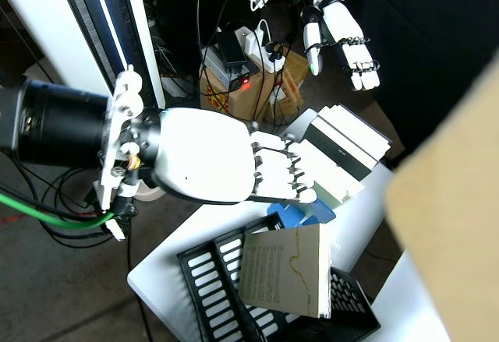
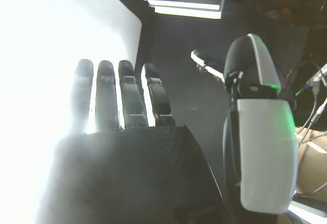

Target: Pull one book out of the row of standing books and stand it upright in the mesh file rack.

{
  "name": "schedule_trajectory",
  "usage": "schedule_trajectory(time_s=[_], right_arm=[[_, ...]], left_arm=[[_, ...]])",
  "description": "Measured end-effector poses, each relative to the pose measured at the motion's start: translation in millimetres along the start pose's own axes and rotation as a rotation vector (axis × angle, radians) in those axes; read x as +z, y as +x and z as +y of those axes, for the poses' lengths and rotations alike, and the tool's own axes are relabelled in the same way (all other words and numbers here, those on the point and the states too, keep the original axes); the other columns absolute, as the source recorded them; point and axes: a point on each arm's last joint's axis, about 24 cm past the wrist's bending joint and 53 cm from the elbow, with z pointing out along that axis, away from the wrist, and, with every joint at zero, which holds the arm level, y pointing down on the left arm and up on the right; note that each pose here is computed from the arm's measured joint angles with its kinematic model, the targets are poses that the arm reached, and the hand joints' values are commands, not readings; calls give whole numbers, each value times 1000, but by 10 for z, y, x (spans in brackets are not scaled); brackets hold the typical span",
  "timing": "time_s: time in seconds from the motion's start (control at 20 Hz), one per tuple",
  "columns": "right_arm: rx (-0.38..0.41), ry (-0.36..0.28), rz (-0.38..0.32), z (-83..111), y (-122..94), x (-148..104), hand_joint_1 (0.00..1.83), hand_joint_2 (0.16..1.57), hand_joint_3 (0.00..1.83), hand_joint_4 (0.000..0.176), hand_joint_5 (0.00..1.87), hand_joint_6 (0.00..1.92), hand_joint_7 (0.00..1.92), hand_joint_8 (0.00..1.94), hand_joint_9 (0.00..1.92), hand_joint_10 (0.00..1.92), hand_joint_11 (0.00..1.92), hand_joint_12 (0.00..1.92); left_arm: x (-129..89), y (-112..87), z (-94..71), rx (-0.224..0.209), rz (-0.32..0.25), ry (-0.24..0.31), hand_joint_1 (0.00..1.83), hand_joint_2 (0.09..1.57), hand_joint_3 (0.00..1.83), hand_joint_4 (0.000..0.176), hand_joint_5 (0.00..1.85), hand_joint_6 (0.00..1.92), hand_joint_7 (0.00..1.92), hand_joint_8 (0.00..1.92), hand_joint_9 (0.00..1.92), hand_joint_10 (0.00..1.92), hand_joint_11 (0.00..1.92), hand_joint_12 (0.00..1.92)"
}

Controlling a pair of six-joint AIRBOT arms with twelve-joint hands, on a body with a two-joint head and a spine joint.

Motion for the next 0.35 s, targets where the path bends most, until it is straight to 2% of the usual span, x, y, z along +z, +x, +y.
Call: schedule_trajectory(time_s=[0.1,0.15,0.2,0.25,0.3,0.35], right_arm=[[18,26,-15,-95,7,-50,436,1068,0,38,0,0,0,0,0,0,0,0],[23,32,-15,-108,29,-59,479,1071,1,23,0,0,0,0,0,0,0,0],[32,34,-17,-106,55,-66,523,1086,7,36,0,0,0,0,0,0,0,0],[36,30,-22,-89,62,-71,499,1082,4,43,0,0,0,0,0,0,0,0],[57,18,-38,-52,62,-80,458,1058,0,38,0,0,0,0,0,0,0,0],[60,12,-48,-40,67,-90,489,1058,0,38,0,0,0,0,0,0,0,0]], left_arm=[[9,3,-48,-2,2,17,439,1436,1,82,0,0,0,0,0,0,0,0],[8,-2,-62,-5,0,22,457,1433,0,85,0,0,0,0,0,0,0,0],[17,-13,-90,-4,0,31,472,1434,0,90,0,0,0,0,0,0,0,0],[33,-28,-122,-2,-1,40,501,1434,0,76,0,0,0,0,0,0,0,0],[58,-58,-191,2,-6,63,579,1422,0,36,0,0,0,0,0,0,0,0],[72,-74,-231,4,-9,77,490,1435,3,53,0,0,0,0,0,0,0,0]])
